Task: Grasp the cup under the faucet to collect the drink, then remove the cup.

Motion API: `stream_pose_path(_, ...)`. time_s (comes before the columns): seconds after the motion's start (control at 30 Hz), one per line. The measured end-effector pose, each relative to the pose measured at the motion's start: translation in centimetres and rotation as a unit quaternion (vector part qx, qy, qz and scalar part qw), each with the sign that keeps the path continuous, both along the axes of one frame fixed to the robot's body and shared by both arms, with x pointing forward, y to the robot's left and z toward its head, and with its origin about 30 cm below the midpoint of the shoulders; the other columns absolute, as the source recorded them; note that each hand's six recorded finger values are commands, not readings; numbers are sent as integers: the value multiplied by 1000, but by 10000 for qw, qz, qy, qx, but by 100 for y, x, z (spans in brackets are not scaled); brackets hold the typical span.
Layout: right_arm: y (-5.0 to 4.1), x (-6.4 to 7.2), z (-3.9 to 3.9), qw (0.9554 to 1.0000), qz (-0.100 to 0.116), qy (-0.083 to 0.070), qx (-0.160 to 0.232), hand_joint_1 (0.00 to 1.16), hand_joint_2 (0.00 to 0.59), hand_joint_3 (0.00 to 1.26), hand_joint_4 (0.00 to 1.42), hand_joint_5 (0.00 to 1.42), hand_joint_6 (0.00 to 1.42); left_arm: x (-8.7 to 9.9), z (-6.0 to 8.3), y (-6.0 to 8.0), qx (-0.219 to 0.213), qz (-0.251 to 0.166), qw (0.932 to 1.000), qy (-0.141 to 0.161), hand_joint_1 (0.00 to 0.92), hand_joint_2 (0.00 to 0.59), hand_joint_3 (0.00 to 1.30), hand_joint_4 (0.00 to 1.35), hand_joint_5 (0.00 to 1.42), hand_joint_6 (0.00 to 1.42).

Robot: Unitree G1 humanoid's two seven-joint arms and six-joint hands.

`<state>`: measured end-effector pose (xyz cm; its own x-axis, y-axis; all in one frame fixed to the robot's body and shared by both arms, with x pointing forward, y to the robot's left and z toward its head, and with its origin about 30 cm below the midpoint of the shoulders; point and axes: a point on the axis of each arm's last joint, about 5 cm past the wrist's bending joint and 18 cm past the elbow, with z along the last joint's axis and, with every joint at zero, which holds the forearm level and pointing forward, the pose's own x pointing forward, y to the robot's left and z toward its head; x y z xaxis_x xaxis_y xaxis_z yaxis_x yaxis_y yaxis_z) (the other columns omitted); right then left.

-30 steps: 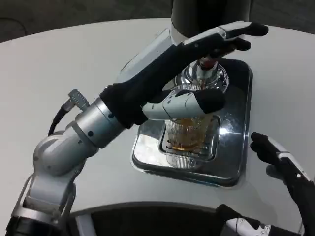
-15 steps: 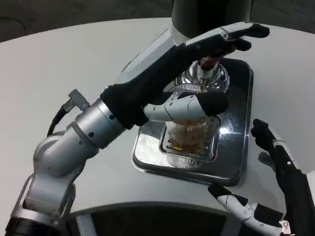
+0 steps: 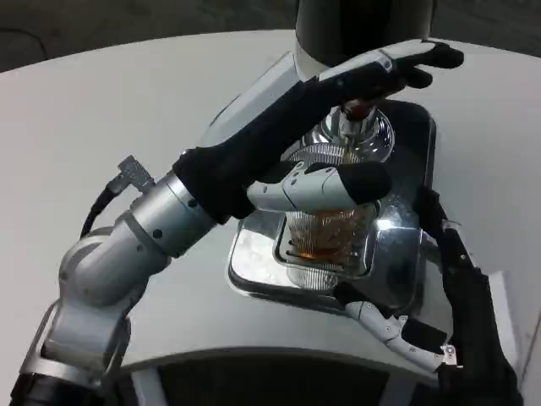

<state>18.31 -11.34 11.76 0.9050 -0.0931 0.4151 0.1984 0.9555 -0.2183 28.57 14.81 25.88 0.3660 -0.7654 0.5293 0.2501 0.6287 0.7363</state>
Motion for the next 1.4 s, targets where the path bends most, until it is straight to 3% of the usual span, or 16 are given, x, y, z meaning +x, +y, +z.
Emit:
stream_pose_path(0.47,154,306,39,9996,-71,-251,121,921,150,103,99,87,147,2,5,13,14,20,10000,-45,0,68,228,129,220,156)
stream_pose_path(0.7,253,468,96,9991,-23,-394,130,940,156,103,96,86,137,3,15,13,-9,30,10000,-75,0,71,236,135,220,156)
stream_pose_path(0.93,336,540,138,9987,52,-487,163,944,160,103,95,86,132,1,26,30,-20,76,9999,-115,0,68,237,139,220,156)
stream_pose_path(1.4,374,578,165,9984,100,-543,142,959,165,103,106,97,147,2,50,63,71,132,9998,-161,0,66,238,140,220,156)
